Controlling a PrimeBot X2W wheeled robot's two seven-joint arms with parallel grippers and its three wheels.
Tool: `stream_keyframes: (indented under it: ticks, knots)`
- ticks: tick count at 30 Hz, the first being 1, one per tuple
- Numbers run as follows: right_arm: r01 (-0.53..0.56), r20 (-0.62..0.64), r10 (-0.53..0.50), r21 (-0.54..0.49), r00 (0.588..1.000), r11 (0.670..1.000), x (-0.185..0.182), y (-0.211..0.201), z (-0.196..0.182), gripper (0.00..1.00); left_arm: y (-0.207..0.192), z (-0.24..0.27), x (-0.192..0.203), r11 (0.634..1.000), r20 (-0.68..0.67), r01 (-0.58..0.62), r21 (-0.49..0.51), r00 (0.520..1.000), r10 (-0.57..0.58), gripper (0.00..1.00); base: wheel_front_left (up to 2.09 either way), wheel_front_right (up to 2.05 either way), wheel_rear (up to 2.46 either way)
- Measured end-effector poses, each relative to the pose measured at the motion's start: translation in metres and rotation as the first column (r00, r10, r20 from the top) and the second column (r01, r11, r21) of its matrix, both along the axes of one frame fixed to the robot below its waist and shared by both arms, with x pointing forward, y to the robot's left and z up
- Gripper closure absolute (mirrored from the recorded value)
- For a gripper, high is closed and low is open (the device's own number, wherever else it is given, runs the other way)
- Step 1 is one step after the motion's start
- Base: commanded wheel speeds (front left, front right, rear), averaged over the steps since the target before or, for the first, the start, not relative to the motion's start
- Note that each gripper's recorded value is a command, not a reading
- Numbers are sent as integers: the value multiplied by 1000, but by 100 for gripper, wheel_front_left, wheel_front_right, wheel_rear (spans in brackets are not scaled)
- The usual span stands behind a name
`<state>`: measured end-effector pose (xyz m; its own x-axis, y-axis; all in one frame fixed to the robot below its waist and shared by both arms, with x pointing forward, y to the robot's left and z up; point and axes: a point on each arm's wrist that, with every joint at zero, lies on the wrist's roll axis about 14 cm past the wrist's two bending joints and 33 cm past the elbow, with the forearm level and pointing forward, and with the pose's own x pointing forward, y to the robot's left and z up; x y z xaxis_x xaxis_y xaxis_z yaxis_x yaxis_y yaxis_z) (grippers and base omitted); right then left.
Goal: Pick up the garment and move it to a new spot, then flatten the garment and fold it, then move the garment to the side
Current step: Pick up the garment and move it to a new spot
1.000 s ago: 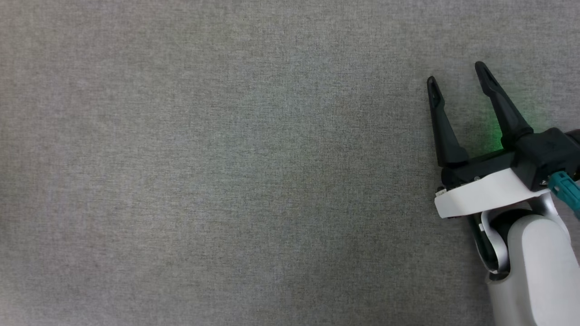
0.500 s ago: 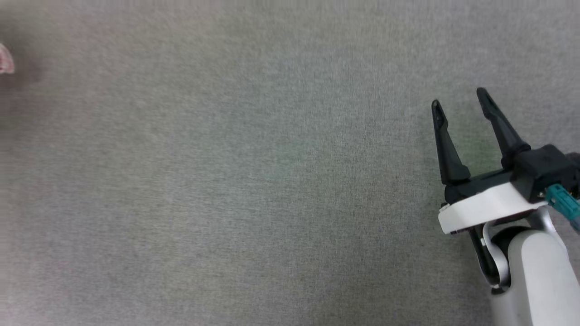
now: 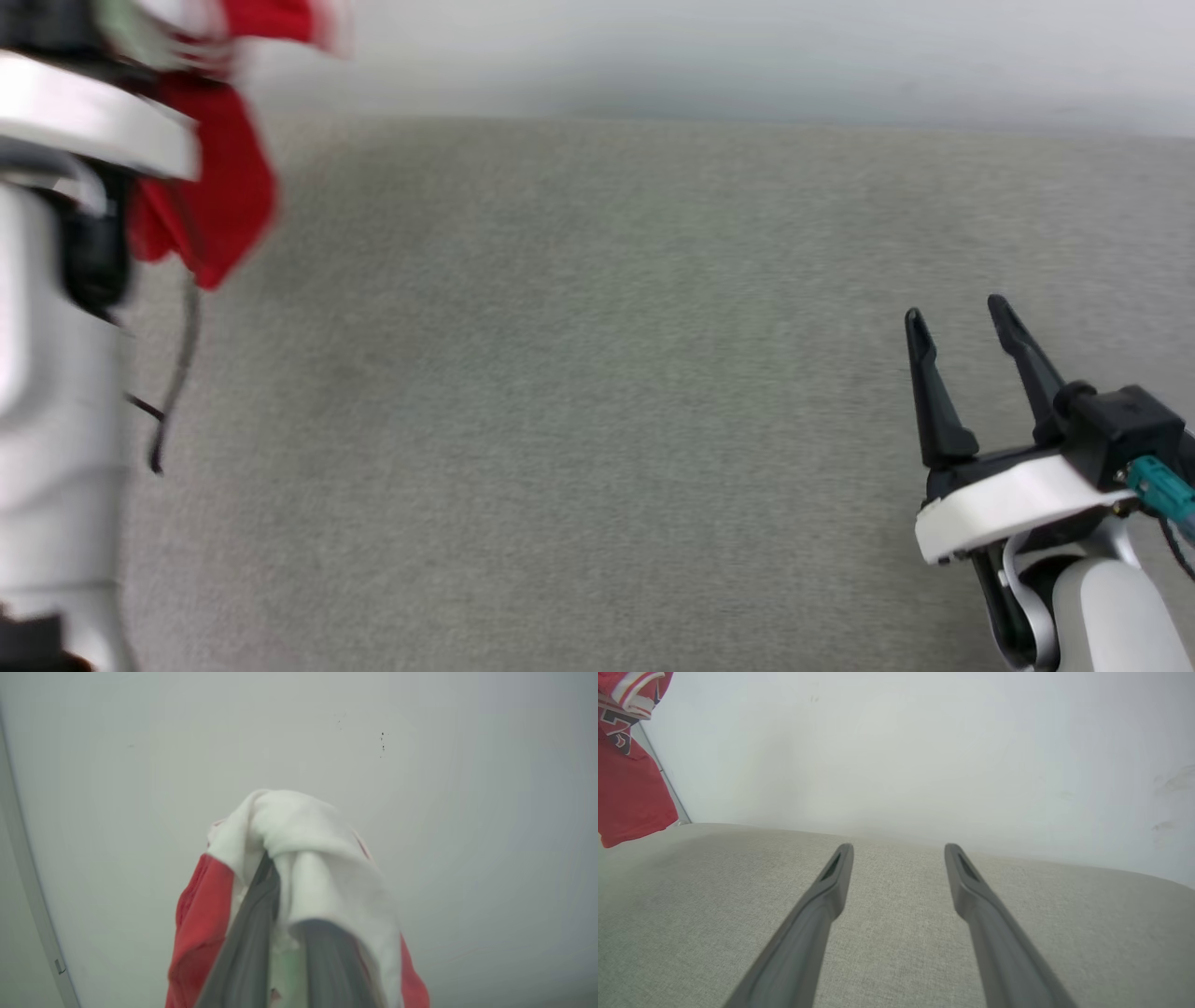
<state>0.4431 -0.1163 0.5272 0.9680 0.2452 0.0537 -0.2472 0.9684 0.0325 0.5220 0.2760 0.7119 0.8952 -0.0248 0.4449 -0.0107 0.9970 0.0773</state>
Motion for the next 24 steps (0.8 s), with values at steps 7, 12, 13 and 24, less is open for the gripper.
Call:
stream_keyframes:
  ticks: [7,12,13,24]
  knots:
    - [107,10,-107,0,994,994,-30,-40,12,0,-131,-30,-10,949,-25,311,-45,950,-312,100,0,0,0]
    - [198,-5,-198,-11,980,980,-51,-72,11,0,-235,-61,-33,841,-85,529,-117,838,-539,100,0,0,0]
    - [212,-6,-212,-11,977,977,-54,-77,12,0,-253,-69,-39,815,-100,564,-132,810,-577,100,0,0,0]
    - [269,-53,-270,-21,962,963,-61,-96,-3,0,-349,-224,-113,640,-486,722,-261,475,-734,100,0,0,0]
